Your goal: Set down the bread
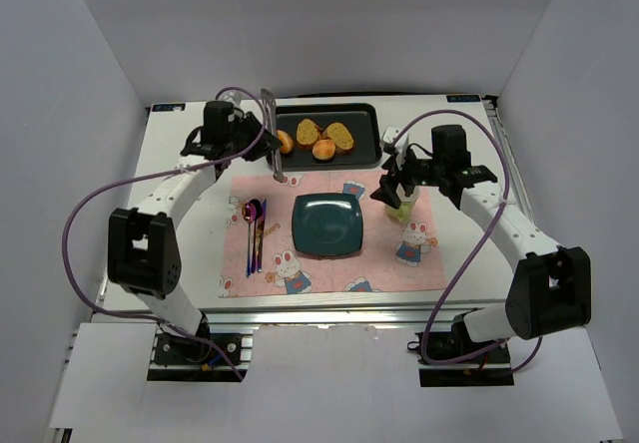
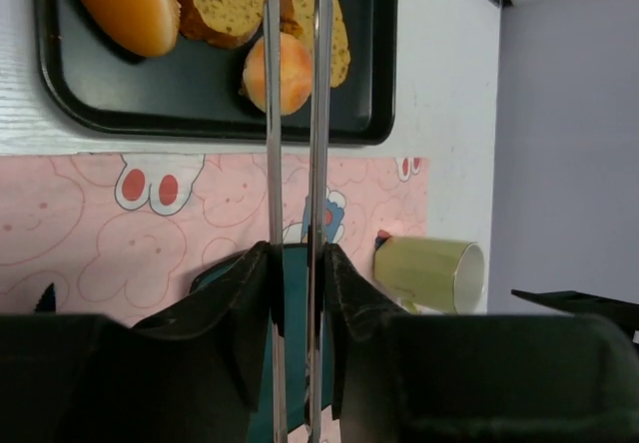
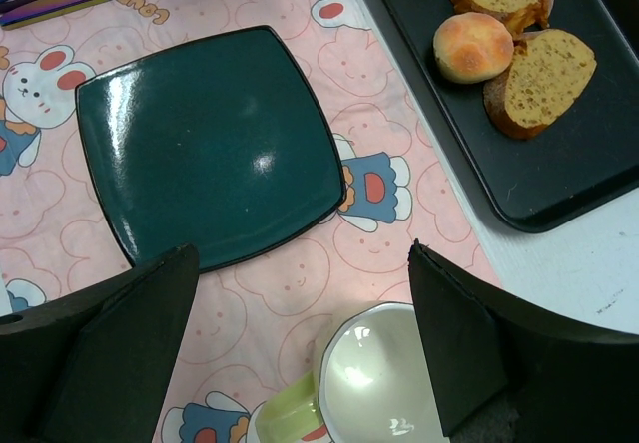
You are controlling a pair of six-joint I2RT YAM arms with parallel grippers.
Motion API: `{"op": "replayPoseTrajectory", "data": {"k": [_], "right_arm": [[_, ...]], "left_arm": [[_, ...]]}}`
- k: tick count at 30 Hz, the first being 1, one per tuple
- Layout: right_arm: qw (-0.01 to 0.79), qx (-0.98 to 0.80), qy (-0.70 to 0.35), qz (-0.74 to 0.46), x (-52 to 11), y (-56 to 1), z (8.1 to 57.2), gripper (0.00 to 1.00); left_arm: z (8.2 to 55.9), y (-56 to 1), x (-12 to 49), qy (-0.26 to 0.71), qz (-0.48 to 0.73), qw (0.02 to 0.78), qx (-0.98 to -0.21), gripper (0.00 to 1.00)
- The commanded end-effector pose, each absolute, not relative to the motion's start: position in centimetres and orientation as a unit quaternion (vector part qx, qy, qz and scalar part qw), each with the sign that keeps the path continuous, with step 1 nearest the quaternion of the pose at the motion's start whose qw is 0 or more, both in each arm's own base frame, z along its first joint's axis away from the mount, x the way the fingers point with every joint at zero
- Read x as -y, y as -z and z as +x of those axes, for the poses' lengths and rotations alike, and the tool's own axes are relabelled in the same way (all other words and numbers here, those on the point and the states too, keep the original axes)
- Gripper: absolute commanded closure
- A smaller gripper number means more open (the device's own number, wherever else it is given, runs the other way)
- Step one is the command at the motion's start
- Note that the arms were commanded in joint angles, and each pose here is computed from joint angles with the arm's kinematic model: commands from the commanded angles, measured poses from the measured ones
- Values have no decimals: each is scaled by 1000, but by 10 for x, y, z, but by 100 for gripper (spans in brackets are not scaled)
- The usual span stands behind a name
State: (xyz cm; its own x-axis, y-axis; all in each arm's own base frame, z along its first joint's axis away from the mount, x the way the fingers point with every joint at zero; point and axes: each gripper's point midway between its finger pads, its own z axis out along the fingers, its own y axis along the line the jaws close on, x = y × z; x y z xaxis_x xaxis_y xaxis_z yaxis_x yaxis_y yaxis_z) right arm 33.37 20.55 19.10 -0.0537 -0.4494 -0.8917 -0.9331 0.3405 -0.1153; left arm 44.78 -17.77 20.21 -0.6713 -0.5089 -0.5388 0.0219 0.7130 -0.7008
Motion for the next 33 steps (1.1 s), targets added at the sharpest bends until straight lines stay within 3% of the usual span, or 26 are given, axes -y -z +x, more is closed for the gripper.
{"op": "replayPoseTrajectory", "data": {"k": [1, 11, 33], "right_arm": [[490, -659, -257, -509, -205, -211, 336, 11], [489, -661, -258, -507, -203, -208, 333, 11], [487, -665, -257, -505, -201, -203, 332, 11]], "left_arm": [[445, -216, 193, 341, -109, 356, -863, 63], [435, -191, 201, 314, -90, 317, -890, 55], [434, -141, 224, 311, -97, 268, -907, 49]]}}
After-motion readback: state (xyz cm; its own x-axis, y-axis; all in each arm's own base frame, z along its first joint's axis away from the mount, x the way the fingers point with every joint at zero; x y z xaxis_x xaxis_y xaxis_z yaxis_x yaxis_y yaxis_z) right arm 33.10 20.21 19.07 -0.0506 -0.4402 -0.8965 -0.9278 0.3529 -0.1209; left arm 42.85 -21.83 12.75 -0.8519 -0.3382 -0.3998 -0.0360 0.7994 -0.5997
